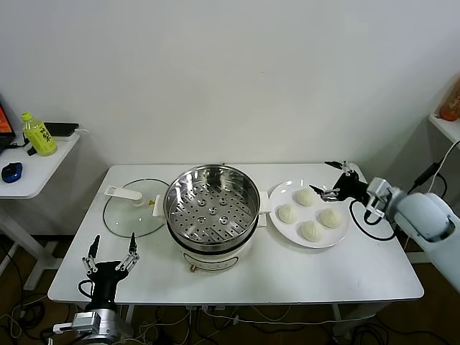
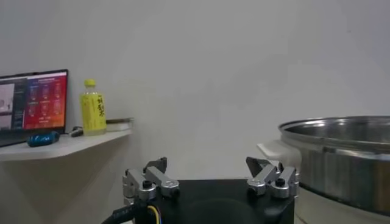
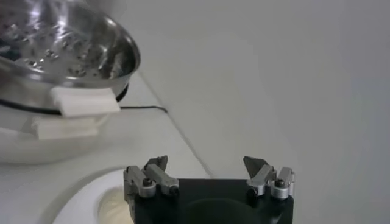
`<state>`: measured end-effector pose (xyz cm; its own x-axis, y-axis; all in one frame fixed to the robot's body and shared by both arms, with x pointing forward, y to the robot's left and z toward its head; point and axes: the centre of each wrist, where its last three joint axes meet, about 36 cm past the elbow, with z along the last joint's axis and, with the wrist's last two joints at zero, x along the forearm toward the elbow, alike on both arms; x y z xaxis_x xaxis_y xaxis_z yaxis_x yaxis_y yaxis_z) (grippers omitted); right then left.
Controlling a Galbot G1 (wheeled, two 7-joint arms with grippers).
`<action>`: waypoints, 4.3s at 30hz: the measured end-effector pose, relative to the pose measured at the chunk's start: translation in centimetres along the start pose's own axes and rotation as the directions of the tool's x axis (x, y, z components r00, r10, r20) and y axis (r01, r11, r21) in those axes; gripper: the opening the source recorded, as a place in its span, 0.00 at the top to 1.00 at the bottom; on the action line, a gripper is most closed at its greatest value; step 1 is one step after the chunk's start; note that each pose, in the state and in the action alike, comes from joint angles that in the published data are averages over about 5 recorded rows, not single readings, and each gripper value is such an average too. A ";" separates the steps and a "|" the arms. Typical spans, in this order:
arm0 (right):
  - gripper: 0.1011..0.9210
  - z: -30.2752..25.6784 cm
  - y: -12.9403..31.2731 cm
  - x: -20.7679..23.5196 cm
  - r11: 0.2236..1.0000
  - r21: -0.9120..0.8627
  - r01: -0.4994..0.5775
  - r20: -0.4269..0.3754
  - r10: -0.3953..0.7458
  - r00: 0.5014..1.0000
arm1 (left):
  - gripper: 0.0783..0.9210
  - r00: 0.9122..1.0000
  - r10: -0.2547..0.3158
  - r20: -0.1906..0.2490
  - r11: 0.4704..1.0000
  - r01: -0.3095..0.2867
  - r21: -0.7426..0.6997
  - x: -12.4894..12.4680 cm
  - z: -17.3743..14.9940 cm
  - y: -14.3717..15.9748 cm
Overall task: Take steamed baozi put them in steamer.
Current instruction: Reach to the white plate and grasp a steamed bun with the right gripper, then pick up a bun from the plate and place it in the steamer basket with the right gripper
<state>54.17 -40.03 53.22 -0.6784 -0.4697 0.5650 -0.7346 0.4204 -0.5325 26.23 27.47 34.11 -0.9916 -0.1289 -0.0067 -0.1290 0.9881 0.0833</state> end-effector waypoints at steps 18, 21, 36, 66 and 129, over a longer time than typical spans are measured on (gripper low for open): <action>0.12 -3.5 -10.5 -7.8 0.874 0.204 0.440 -0.328 -0.363 0.872 | 0.12 1.000 -0.004 0.016 1.000 0.004 0.005 -0.2 -0.6 0.2; 0.12 -3.6 -11.6 -9.1 0.852 0.207 0.482 -0.379 -0.384 0.842 | 0.12 1.000 -0.002 0.018 1.000 0.002 0.005 -0.2 -0.8 0.2; 0.12 -4.1 -14.1 -15.4 0.786 0.214 0.580 -0.543 -0.397 0.740 | 0.12 1.000 -0.013 0.018 1.000 0.013 -0.002 -0.2 -1.4 0.9; 0.12 -0.3 -10.2 -20.8 0.777 0.169 0.606 -0.583 -0.417 0.697 | 0.12 1.000 -0.017 0.008 1.000 0.017 -0.001 0.2 -1.5 1.0; 0.29 1.7 -8.9 -21.4 0.827 0.132 0.547 -0.551 -0.397 0.734 | 0.12 1.000 -0.021 -0.001 1.000 0.021 0.011 0.9 -1.2 0.9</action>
<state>75.30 -35.04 44.78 -0.2132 -0.0845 0.9734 -0.9766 -0.0116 -0.2149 25.18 28.18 35.34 -0.9887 -0.1498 -0.0073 -0.1499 0.9861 0.0720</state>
